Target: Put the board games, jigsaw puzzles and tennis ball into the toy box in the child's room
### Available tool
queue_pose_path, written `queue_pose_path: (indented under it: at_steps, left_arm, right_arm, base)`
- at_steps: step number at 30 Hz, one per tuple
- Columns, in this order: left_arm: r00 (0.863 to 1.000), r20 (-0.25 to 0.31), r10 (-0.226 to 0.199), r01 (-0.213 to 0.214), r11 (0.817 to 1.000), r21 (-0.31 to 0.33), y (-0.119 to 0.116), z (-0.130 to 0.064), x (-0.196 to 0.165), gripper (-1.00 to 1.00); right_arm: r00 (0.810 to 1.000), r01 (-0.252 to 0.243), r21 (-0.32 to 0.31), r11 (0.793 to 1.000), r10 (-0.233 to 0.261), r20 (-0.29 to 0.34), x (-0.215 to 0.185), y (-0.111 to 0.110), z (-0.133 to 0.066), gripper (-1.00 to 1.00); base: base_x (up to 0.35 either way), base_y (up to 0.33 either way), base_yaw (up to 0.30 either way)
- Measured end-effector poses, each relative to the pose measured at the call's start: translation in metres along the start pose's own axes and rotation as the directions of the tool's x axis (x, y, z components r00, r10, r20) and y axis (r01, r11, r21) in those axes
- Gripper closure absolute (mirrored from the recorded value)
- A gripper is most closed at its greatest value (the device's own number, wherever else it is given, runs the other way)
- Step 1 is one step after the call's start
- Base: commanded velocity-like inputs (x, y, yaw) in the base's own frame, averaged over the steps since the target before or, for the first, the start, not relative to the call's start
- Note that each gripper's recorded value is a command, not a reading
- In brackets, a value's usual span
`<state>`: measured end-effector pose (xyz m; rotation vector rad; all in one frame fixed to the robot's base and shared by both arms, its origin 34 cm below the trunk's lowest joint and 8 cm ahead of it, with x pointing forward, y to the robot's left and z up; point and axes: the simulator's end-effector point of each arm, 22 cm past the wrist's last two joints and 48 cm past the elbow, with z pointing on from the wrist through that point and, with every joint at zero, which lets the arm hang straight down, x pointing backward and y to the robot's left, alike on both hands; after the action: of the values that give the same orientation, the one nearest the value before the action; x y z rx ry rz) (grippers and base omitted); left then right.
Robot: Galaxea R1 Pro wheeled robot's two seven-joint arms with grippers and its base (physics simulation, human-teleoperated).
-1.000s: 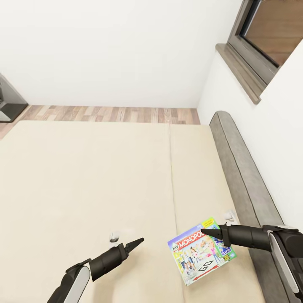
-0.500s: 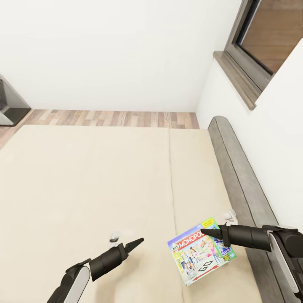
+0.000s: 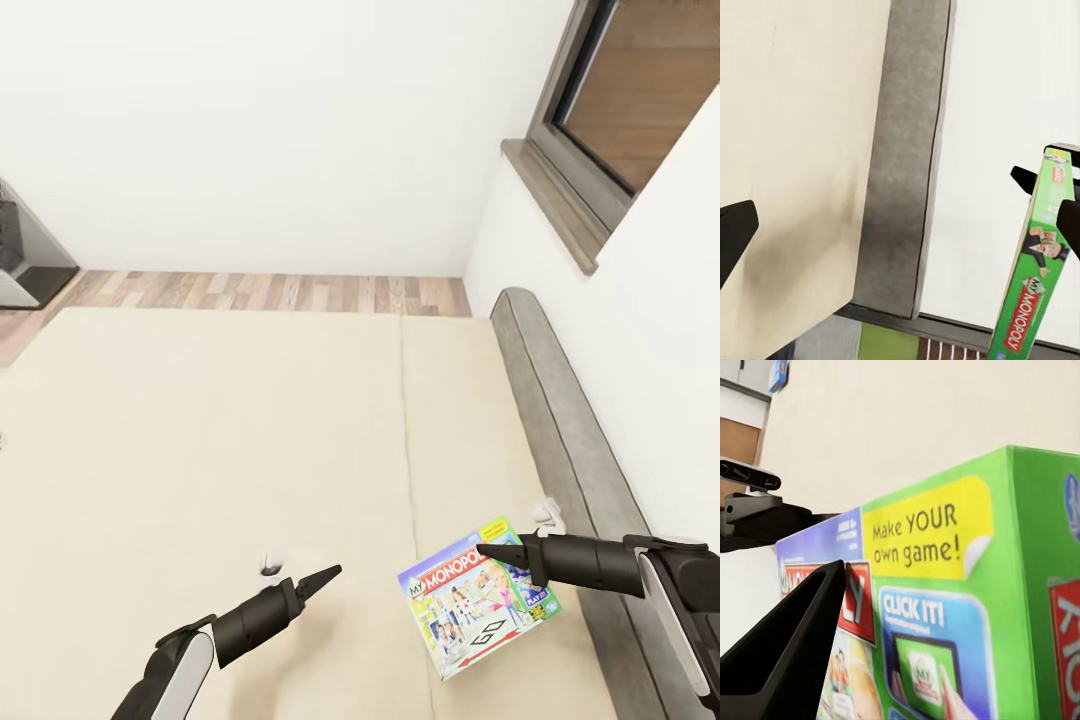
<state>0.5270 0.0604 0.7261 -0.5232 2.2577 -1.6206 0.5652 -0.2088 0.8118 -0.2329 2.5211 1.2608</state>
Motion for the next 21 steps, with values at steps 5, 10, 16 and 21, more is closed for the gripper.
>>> queue_pose_path:
  at_steps: [5,10,16,21]
  left_arm:
    - [1.0,0.002,0.007,-0.007,1.0,0.004,-0.009,-0.003,-0.001,-1.0]
    - [1.0,0.004,0.014,-0.014,1.0,0.007,-0.017,-0.005,-0.002,-1.0]
    - [1.0,0.007,0.022,-0.022,1.0,0.012,-0.027,-0.008,-0.003,-1.0]
    - [1.0,0.01,0.029,-0.029,0.999,0.015,-0.036,-0.011,-0.003,-1.0]
  right_arm:
    - [1.0,0.006,0.0,1.0,-0.006,0.005,-0.003,0.007,-0.005,1.0]
    - [1.0,0.013,0.0,1.0,-0.013,0.009,-0.006,0.014,-0.011,1.0]
    - [1.0,0.021,0.001,1.0,-0.021,0.016,-0.01,0.022,-0.017,1.0]
    - [0.999,0.027,0.001,1.0,-0.027,0.02,-0.013,0.029,-0.022,1.0]
  base:
    - [0.0,0.0,0.0]
    - [0.0,0.0,0.0]
    - [0.0,0.0,0.0]
    - [0.0,0.0,0.0]
